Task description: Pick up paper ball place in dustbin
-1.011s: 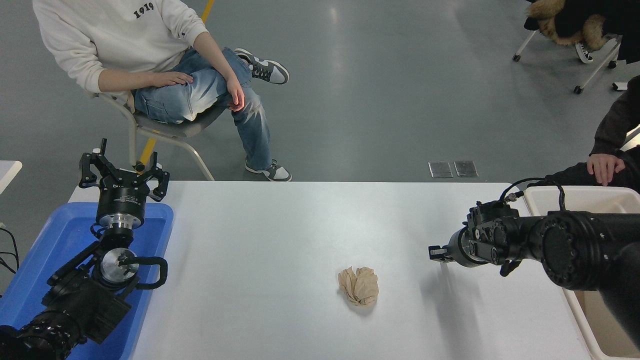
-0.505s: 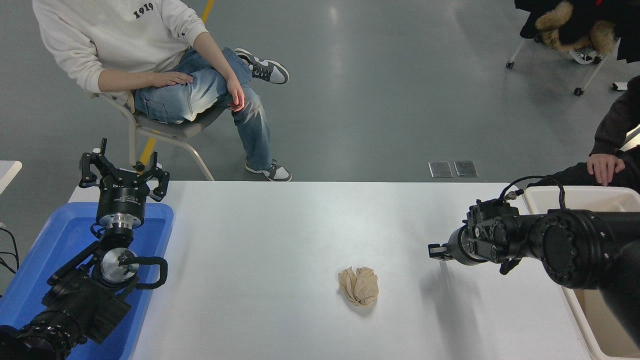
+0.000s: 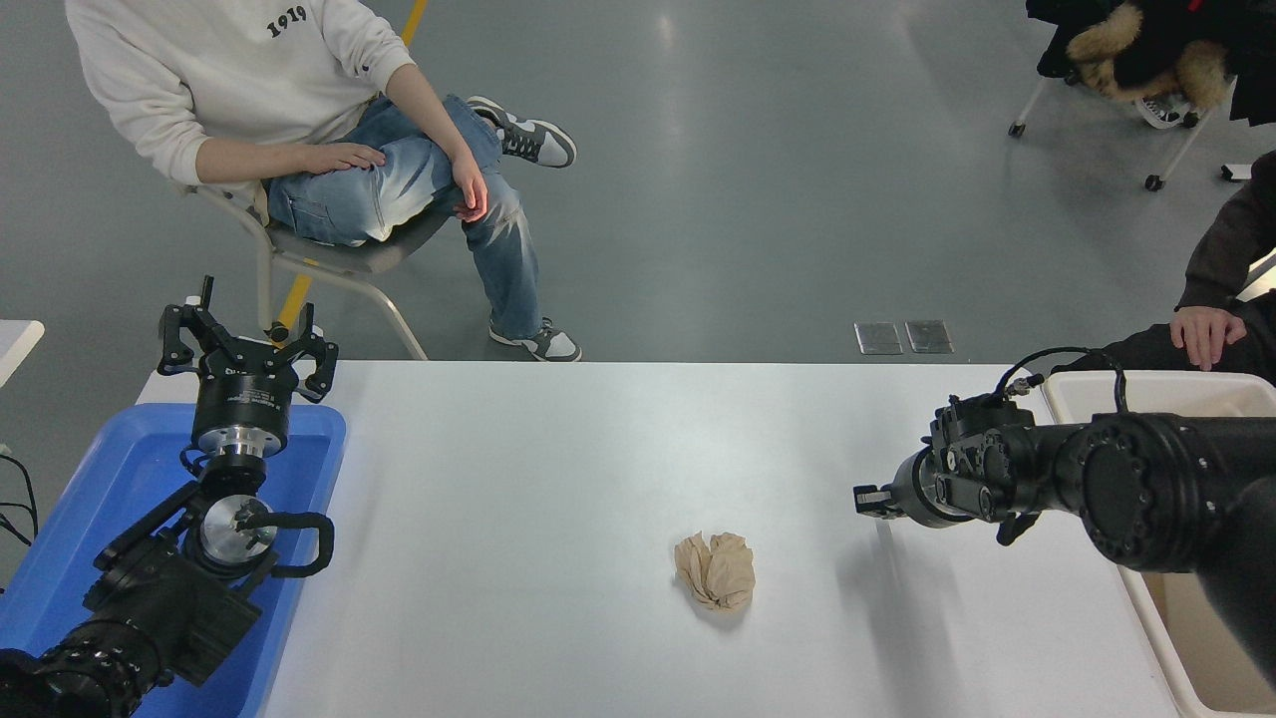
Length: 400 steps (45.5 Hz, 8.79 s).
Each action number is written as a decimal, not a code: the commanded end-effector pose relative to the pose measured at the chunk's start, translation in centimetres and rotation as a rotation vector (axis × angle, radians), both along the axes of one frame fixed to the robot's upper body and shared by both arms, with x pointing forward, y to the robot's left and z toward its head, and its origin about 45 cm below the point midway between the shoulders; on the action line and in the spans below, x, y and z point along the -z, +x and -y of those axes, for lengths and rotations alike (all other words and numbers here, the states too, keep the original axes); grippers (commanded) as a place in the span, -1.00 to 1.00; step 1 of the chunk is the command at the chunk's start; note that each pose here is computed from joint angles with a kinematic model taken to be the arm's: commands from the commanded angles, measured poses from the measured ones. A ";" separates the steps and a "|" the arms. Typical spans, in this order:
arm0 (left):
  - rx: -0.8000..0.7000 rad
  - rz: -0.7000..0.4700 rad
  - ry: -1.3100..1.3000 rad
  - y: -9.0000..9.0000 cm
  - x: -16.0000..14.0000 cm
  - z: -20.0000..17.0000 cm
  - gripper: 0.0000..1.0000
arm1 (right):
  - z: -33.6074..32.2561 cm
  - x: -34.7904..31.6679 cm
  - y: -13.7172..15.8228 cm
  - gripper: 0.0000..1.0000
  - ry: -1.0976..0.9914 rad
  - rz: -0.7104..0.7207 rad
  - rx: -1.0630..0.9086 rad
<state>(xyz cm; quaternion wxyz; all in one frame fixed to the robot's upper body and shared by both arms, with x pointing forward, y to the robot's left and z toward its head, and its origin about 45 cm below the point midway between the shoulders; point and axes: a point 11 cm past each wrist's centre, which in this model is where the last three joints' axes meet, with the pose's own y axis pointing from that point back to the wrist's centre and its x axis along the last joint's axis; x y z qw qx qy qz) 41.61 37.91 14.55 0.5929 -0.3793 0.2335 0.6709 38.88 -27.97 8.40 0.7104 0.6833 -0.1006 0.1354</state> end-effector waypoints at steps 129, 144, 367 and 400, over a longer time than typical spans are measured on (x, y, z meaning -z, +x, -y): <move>-0.003 0.000 -0.001 0.0 0.0 0.0 0.98 | -13.2 2.3 -6.5 1.00 0.432 -0.203 0.012; -0.003 0.000 -0.001 0.0 0.0 0.0 0.98 | -12.9 2.4 -6.2 0.06 0.421 -0.183 0.005; -0.004 0.000 -0.002 0.0 0.0 -0.1 0.98 | -8.6 -23.7 -3.7 1.00 0.126 -0.328 -0.135; -0.004 0.000 -0.002 0.0 0.0 -0.1 0.98 | 2.9 -25.5 -3.5 1.00 -0.013 -0.277 0.118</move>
